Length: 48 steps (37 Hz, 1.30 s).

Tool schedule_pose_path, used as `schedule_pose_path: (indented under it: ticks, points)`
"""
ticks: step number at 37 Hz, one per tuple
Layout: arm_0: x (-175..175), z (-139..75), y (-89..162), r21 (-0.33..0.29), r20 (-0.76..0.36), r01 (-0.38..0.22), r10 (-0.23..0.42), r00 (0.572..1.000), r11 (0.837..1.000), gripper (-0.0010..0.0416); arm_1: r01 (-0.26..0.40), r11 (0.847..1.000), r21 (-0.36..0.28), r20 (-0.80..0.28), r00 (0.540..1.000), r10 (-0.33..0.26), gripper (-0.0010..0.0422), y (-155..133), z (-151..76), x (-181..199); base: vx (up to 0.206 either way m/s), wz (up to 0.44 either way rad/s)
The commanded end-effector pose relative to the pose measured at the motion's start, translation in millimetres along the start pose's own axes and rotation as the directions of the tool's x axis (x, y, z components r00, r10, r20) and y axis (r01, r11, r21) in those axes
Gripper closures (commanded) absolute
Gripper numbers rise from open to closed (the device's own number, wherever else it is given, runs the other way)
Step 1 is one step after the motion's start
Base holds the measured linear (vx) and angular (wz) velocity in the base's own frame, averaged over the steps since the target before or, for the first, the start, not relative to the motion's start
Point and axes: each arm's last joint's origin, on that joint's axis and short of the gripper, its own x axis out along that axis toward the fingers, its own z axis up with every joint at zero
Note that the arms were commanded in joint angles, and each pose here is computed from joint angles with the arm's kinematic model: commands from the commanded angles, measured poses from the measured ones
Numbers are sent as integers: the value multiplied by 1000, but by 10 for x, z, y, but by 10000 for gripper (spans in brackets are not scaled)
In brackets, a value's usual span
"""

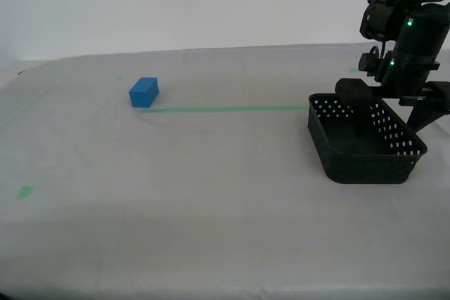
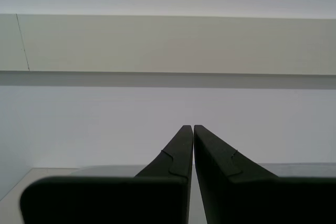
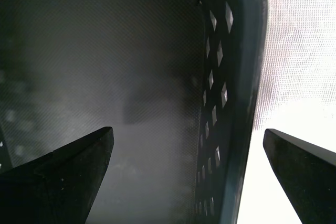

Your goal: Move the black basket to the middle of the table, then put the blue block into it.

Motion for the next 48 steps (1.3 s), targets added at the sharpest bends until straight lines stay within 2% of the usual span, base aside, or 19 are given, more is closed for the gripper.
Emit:
schedule_pose_path:
  ticks: [1,12,26,38,48]
  points:
    - [23,4,-3,11,4,12,-12,1000,1000,6,-1,1000,1,5,1000,1,412,0,7,0,0,0]
    - [55,9,-7,11,4,20,-20,1000,1000,15,0,1000,1,6,1000,0,412,-1,9,0,0,0]
    - [54,11,-6,14,6,19,-19,1000,1000,81,0,1000,1,6,1000,0,412,-1,9,0,0,0]
    - [54,12,-6,29,7,19,-19,1000,999,170,0,1000,1,6,1000,0,412,-1,9,0,0,0]
    - [54,12,-6,40,7,19,-19,1000,999,294,-1,1000,2,6,1000,1,412,0,9,0,0,0]
